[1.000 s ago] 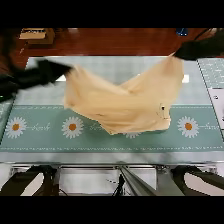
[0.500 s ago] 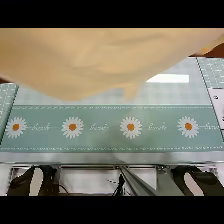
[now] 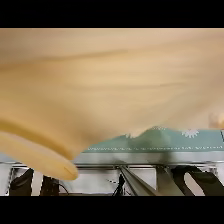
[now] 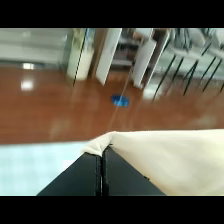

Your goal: Fold the shirts.

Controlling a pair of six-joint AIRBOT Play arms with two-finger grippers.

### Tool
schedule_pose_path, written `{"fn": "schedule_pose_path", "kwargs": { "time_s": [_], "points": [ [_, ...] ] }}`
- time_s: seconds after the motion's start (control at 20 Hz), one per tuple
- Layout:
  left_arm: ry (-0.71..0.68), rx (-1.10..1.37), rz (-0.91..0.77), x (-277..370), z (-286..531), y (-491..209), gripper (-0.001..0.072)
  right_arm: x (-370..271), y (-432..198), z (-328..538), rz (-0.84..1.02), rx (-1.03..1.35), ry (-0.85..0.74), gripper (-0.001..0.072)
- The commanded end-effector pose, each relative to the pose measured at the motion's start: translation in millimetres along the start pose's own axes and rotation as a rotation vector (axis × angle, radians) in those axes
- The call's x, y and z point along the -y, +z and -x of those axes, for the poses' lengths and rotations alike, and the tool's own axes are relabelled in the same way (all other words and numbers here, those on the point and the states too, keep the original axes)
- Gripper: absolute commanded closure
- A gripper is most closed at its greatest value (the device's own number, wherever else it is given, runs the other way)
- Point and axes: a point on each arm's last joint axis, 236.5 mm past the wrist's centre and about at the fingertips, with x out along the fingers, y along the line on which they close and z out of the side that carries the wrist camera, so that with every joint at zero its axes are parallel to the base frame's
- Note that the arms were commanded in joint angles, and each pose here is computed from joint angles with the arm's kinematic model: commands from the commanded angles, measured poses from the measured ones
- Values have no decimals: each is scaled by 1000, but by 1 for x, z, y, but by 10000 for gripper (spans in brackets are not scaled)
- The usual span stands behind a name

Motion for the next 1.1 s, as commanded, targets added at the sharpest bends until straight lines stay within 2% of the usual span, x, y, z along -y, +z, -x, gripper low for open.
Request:
{"fn": "schedule_pose_path", "kwargs": {
  "time_s": [0.0, 0.2, 0.4, 0.5, 0.75, 0.9, 1.05],
  "points": [
    [55, -221, 101, -40, -15, -58, 685, -24, -83, -55, 22, -387, 102, 693],
    [58, -379, 324, -104, -56, -129, 685, -55, -147, -155, 10, -626, 218, 693],
    [102, -383, 522, -168, -96, -192, 685, -90, -223, -244, -43, -803, 322, 693],
    [148, -376, 594, -202, -115, -220, 686, -98, -256, -278, -84, -857, 323, 692],
    [211, -386, 592, -262, -171, -265, 685, -128, -279, -353, -220, -750, 369, 692],
    [217, -400, 595, -275, -212, -290, 684, -137, -268, -389, -350, -627, 359, 692],
    [235, -392, 573, -281, -246, -312, 684, -135, -272, -404, -365, -595, 343, 692]
  ]
}}
